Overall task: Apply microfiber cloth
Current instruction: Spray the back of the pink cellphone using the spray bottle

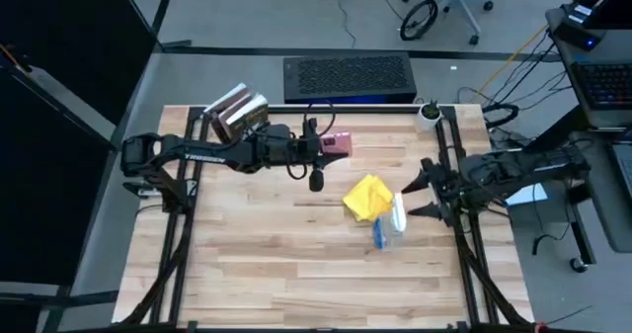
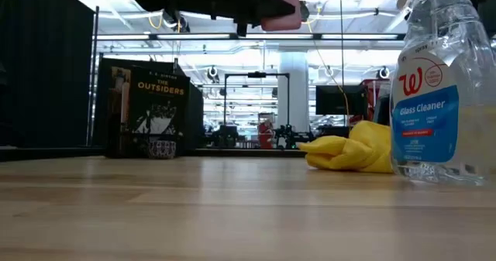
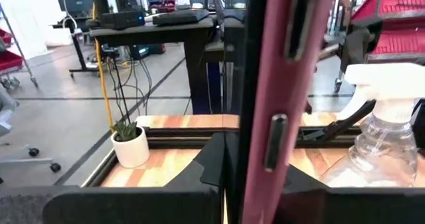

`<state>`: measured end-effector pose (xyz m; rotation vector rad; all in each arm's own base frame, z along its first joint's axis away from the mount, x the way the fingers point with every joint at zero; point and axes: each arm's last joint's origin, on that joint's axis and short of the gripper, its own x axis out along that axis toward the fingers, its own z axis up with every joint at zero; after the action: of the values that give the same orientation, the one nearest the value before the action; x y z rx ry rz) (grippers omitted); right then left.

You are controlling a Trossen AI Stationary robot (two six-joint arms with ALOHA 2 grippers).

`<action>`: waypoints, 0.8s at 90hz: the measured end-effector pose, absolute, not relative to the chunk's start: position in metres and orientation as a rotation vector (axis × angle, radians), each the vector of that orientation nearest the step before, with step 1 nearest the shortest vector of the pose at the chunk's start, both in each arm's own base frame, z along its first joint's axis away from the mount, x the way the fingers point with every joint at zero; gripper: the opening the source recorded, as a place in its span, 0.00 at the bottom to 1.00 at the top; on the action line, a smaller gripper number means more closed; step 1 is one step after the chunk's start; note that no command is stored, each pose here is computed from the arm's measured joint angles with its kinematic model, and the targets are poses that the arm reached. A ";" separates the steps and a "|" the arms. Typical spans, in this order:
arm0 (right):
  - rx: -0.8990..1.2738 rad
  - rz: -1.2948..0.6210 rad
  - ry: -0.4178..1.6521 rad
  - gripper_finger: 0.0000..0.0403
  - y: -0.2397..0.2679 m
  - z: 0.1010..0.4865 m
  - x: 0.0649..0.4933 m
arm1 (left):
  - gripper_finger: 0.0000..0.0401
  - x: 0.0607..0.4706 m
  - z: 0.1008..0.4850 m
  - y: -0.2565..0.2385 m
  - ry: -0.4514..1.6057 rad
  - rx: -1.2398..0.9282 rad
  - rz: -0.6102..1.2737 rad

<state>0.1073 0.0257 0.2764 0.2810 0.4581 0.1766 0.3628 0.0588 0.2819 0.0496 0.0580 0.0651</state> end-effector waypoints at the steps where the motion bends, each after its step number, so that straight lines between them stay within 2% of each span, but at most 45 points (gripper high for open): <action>1: 0.281 0.178 0.457 0.75 0.026 0.277 0.107 | 0.03 0.363 0.282 0.059 0.058 0.049 0.065; 19: 0.309 0.184 0.407 0.75 0.026 0.281 0.109 | 0.03 0.363 0.282 0.059 0.057 0.049 0.066; 60: 0.200 0.219 0.346 0.77 0.026 0.286 0.109 | 0.03 0.362 0.282 0.064 0.052 -0.006 0.097; 72: 0.175 0.428 0.415 0.82 0.031 0.281 0.103 | 0.03 0.361 0.282 0.067 0.052 -0.029 0.109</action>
<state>0.1029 0.0312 0.2813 0.1747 0.4149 0.4282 0.3614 0.0671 0.2822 -0.0294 0.0522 0.1087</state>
